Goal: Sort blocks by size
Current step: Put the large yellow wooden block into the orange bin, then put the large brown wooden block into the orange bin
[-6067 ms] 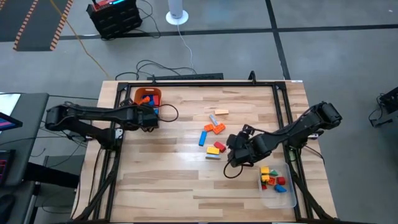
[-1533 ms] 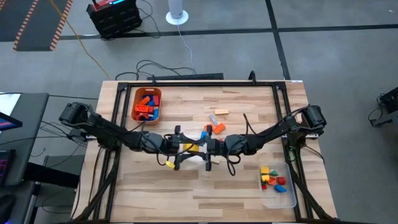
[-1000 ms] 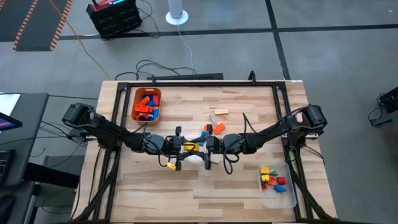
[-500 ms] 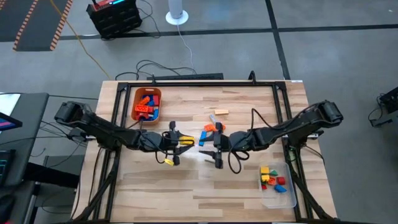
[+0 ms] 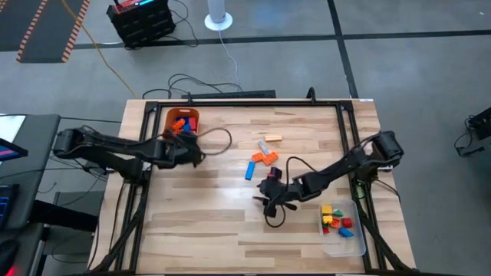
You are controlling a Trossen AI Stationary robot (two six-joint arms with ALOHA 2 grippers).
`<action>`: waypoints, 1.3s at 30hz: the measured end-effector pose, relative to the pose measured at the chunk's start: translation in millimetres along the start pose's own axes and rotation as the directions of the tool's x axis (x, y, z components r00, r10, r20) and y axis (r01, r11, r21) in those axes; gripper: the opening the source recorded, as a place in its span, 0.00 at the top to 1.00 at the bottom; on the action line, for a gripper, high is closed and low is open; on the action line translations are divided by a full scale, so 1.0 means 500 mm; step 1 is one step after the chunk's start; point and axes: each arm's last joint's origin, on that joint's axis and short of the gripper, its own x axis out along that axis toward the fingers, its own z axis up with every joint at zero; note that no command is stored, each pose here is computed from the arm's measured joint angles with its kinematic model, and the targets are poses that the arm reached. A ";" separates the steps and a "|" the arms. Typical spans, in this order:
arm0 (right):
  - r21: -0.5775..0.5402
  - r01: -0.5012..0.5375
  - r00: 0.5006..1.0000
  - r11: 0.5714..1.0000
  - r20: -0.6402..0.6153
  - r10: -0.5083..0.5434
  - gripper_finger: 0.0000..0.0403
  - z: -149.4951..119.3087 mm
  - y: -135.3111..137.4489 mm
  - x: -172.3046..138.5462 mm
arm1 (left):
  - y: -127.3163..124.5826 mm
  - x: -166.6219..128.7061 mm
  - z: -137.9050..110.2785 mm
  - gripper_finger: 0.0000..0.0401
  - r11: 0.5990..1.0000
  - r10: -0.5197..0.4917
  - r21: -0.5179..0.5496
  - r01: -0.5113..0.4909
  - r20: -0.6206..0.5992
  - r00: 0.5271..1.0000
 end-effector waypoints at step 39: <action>-0.014 0.066 0.995 0.998 -0.080 -0.067 0.40 -0.070 0.020 0.032 | -0.022 -0.037 0.028 0.37 0.988 -0.136 0.086 0.125 0.145 0.980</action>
